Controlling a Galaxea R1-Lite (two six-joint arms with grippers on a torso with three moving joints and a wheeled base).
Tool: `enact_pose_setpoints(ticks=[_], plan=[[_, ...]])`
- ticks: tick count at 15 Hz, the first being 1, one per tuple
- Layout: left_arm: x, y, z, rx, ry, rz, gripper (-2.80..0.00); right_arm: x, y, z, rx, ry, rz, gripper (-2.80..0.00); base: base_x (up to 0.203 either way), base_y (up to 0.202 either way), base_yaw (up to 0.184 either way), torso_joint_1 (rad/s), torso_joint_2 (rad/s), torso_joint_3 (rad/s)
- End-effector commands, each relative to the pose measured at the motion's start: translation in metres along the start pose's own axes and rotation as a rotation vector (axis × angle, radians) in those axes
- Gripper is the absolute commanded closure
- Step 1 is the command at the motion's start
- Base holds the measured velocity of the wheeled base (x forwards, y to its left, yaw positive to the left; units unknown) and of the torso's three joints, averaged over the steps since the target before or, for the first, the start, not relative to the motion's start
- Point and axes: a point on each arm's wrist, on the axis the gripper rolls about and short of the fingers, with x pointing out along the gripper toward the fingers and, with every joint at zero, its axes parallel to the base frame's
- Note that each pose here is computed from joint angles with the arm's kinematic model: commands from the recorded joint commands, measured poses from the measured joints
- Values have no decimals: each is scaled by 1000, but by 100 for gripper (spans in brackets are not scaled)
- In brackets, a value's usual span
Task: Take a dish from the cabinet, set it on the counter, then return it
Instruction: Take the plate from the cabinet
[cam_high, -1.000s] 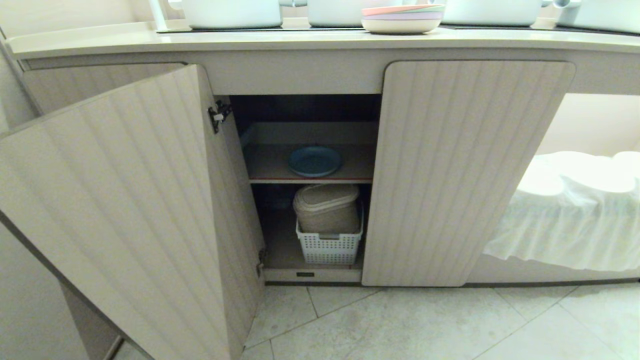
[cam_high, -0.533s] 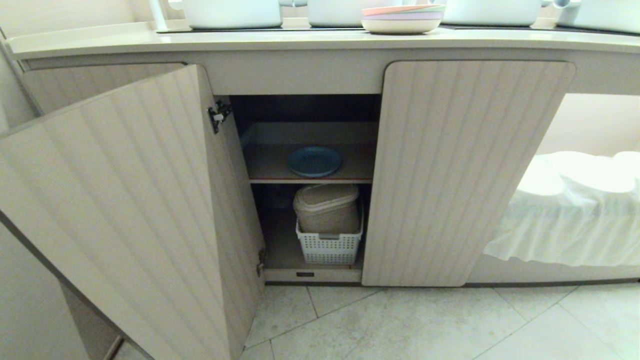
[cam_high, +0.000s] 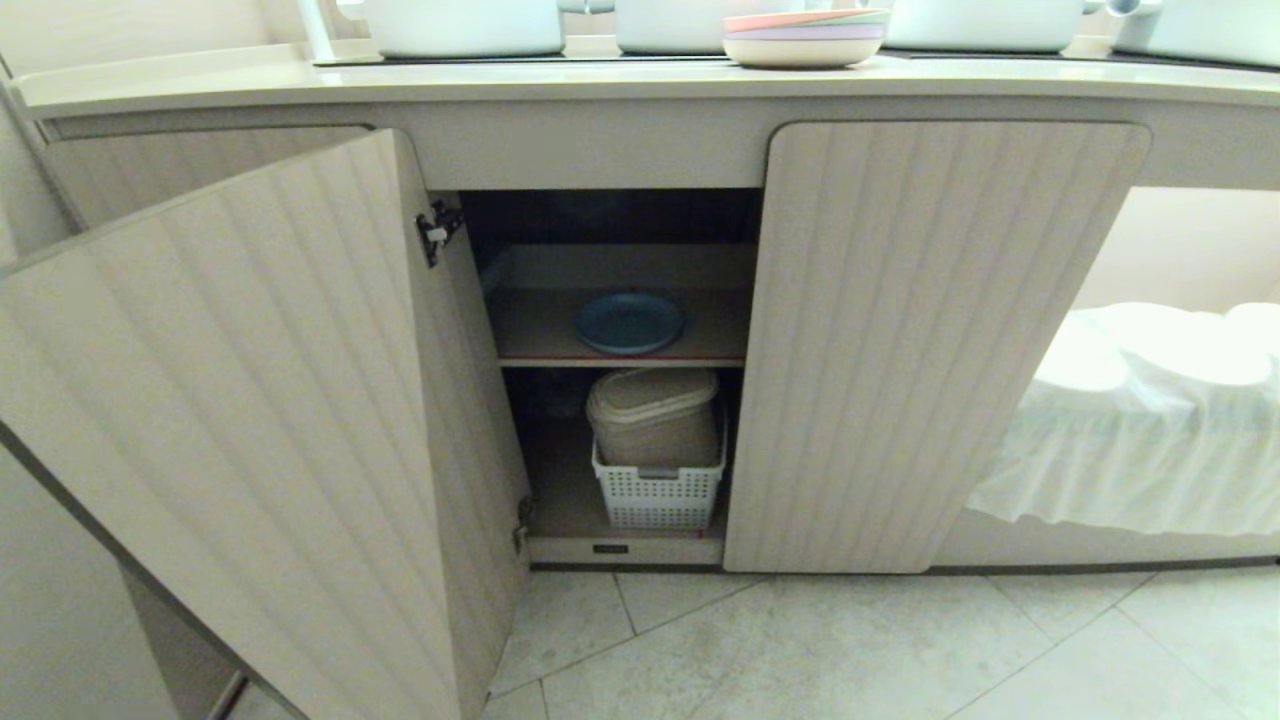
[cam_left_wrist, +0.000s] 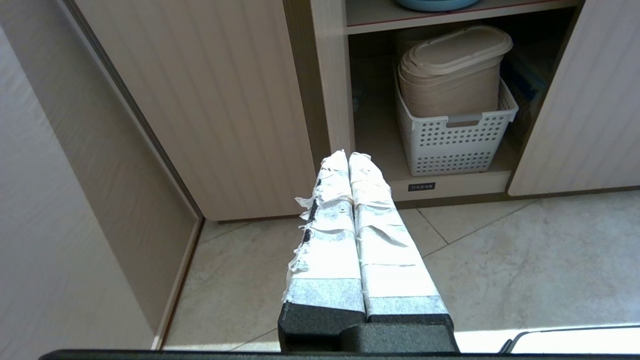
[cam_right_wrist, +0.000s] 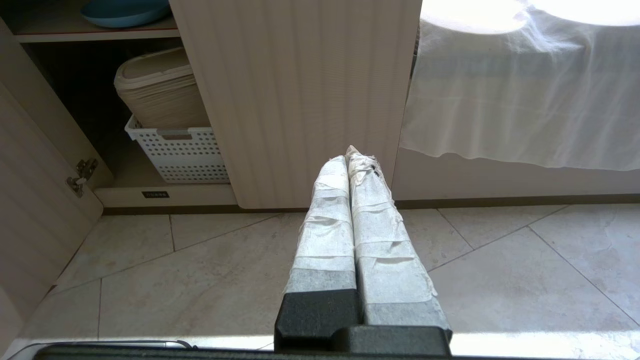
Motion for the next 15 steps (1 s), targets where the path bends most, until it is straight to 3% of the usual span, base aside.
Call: enact_pose_setpoints(ticks=[1,15], plan=[[0,0,0,-1,1,0,0,0,0,0,0,0,-1,0,0,0,0,0,0,0],[0,0,0,-4,7,-2,0,0,0,0,0,0,-1,0,0,0,0,0,0,0]])
